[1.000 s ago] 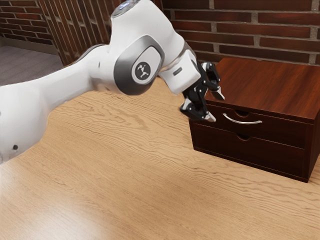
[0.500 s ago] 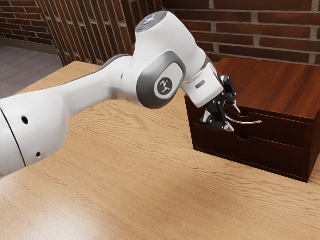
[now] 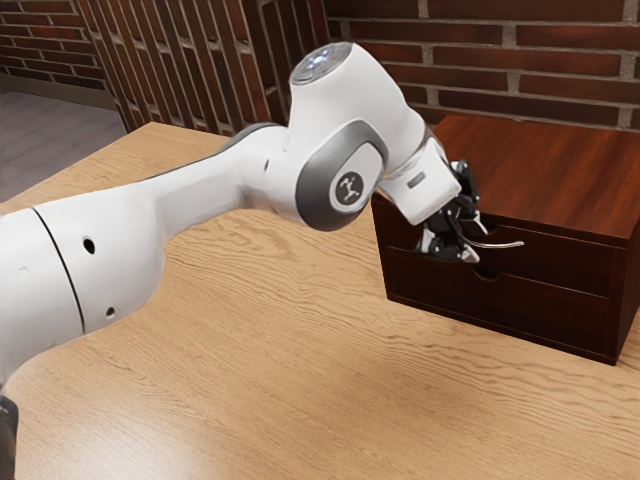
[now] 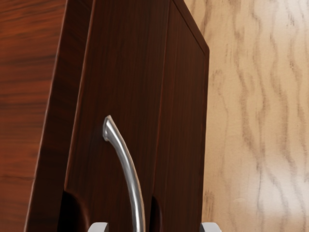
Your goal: Pull the drawer handle with one arm to open the drawer
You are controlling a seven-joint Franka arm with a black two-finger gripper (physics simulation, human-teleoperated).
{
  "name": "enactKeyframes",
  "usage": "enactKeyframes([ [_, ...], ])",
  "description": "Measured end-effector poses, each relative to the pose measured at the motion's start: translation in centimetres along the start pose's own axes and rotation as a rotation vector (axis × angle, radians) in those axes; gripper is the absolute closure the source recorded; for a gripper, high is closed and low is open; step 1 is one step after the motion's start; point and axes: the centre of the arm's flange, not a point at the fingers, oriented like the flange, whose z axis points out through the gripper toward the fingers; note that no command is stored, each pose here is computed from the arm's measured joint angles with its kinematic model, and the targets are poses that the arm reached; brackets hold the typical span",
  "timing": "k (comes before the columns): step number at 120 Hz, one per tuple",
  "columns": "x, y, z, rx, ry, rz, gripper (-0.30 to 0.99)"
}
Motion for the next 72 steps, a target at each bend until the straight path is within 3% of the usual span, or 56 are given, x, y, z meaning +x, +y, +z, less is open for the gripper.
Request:
enactKeyframes([
  [72,0.1,1.1,0.1,-0.016,-0.003,-0.013,0.68],
])
